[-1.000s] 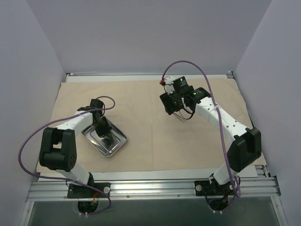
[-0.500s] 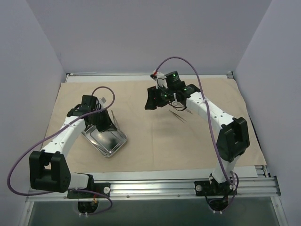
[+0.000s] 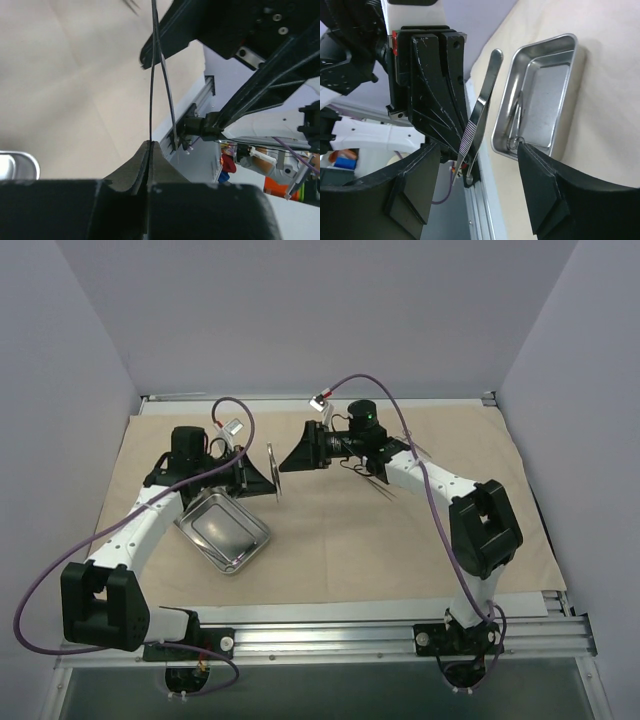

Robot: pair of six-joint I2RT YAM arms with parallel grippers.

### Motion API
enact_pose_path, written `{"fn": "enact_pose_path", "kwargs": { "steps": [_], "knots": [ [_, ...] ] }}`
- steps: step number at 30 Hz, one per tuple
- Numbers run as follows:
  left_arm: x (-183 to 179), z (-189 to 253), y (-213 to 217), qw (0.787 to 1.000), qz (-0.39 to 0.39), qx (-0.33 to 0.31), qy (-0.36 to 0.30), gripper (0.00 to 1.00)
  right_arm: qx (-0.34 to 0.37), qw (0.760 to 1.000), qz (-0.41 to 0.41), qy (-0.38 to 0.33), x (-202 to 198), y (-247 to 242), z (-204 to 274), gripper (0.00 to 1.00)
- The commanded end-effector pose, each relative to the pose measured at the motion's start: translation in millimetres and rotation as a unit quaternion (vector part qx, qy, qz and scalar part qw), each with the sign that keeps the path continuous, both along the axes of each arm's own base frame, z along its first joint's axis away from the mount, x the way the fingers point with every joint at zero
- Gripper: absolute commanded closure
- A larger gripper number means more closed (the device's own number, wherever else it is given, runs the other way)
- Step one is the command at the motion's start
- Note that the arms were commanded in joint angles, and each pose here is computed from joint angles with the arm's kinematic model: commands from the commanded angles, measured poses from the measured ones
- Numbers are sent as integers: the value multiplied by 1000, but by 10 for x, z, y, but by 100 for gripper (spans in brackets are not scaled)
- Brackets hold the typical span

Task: Open and lay out the surgical kit
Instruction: Place the medical item in the surgical kit.

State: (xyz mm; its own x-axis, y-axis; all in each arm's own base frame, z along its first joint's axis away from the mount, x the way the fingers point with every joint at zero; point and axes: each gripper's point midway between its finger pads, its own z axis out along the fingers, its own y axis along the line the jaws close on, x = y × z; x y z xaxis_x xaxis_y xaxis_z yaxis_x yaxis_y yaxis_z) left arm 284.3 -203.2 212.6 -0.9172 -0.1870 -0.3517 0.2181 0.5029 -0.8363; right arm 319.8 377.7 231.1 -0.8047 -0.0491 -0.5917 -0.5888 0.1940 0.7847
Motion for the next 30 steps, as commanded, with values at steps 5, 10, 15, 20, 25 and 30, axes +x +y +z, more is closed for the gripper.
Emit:
{"fn": "enact_pose_path", "kwargs": {
  "steps": [5, 10, 15, 20, 25, 30],
  "knots": [
    [-95, 507, -290, 991, -76, -85, -69, 98, 114, 992, 45, -37, -189, -55, 663, 36],
    [-155, 544, -366, 988, -94, -97, -71, 98, 115, 992, 43, -35, -177, -56, 642, 36],
    [-187, 545, -397, 986, -104, -105, -72, 98, 116, 992, 53, -24, -190, -40, 633, 68],
    [-86, 437, -306, 993, -66, -70, -63, 45, 109, 993, 36, -21, -117, -70, 599, 100],
    [60, -20, 154, 994, 25, 105, -27, 32, -214, 974, -62, -41, 349, -553, -491, 100],
    [14, -437, 731, 958, 77, 272, 47, 32, -529, 836, -134, -59, 660, -1517, -1086, 100]
  ]
}}
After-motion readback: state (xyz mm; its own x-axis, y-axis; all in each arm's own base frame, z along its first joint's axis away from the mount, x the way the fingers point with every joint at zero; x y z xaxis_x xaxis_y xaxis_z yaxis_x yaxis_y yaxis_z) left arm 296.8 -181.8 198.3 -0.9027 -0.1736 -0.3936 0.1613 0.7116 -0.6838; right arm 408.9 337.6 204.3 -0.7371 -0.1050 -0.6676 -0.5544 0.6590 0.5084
